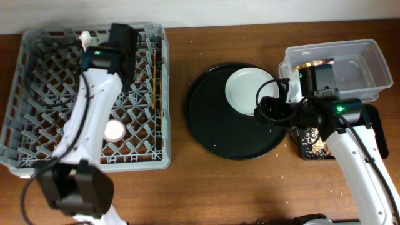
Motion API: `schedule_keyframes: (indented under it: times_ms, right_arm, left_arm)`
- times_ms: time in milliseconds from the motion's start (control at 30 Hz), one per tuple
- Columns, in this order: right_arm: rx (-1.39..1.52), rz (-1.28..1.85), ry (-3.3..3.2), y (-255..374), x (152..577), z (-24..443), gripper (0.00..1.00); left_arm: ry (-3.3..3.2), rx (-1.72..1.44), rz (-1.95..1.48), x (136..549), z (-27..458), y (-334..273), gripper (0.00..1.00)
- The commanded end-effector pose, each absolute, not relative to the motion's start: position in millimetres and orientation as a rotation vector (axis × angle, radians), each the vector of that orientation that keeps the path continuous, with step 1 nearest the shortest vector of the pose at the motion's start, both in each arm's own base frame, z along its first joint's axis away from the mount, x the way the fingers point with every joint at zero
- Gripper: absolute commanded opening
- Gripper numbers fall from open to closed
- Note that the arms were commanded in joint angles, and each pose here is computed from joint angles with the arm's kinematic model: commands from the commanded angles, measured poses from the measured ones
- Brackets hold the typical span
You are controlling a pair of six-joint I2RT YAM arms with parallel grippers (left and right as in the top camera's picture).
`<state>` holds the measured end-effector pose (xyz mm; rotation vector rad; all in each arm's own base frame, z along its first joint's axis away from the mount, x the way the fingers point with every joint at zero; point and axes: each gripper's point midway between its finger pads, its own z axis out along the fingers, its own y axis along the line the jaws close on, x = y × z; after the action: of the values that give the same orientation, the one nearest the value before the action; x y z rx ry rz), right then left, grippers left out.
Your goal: Sort waste into correct bins and load items into the dishwasher rack
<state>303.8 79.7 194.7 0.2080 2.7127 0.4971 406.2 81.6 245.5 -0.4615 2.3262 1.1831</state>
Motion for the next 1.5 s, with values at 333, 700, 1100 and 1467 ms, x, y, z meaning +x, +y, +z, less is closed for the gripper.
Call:
schedule_keyframes:
  times_ms: [333, 700, 1100, 1467]
  right_arm:
    - [0.203, 0.502, 2.705, 79, 306, 197, 0.98]
    - [0.201, 0.502, 2.698, 79, 308, 197, 0.98]
    - [0.202, 0.502, 2.698, 79, 307, 197, 0.98]
    - [0.203, 0.501, 2.706, 79, 306, 196, 0.99]
  left_arm:
    - [2.130, -0.409, 1.765, 431, 176, 134, 0.00]
    - [2.541, -0.268, 1.491, 413, 129, 81, 0.40]
    - [2.688, 0.365, -0.413, 436, 182, -211, 0.51]
    - [2.844, 0.311, -0.616, 429, 7, -332, 0.50]
